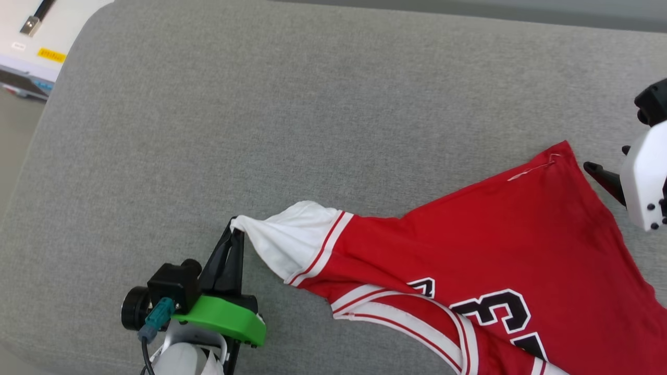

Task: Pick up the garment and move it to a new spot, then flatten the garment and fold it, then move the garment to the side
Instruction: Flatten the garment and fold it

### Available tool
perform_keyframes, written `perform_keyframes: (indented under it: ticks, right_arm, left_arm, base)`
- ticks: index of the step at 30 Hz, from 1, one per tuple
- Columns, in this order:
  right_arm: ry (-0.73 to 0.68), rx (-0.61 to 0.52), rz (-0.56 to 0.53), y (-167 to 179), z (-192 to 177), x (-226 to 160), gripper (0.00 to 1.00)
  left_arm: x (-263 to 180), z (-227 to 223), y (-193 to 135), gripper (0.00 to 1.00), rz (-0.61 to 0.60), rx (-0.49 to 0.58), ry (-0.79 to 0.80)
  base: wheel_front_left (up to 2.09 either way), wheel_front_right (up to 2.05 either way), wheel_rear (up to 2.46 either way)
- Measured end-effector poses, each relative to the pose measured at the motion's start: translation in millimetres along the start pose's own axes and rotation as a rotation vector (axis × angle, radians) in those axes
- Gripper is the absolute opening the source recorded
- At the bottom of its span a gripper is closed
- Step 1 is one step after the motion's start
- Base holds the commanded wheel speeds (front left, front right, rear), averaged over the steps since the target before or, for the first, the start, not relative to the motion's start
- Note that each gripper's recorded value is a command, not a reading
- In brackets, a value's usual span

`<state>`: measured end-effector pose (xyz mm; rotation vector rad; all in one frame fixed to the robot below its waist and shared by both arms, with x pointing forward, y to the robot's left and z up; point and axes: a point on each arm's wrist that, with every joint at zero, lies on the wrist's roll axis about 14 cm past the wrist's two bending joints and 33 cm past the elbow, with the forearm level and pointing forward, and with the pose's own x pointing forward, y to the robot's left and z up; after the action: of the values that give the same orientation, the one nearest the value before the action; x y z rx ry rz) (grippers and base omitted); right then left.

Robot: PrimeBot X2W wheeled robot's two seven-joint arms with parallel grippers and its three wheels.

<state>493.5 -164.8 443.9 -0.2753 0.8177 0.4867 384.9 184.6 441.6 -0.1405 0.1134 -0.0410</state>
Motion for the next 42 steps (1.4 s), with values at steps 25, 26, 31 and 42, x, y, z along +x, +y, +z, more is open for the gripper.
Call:
perform_keyframes:
  ticks: [25, 26, 31, 42]
  right_arm:
    - [0.068, -0.017, 0.093, 23, -15, 72, 0.0]
    - [0.045, -0.021, 0.09, 23, -11, 69, 0.0]
    - [-0.166, -0.02, 0.049, 13, 26, 42, 0.0]
    - [-0.627, -0.024, -0.063, -7, 110, -55, 0.0]
  left_arm:
    - [11, 6, 4, 0.0, 0.017, 0.013, -0.021]
    - [11, 9, 4, 0.0, 0.014, 0.015, -0.029]
    - [9, 29, -1, 0.0, -0.009, 0.037, -0.088]
    - [25, 134, -10, 0.0, -0.109, 0.167, -0.361]
  base:
    - [0.0, 0.0, 0.0]
    - [0.0, 0.0, 0.0]
    - [0.0, 0.0, 0.0]
    - [0.0, 0.0, 0.0]
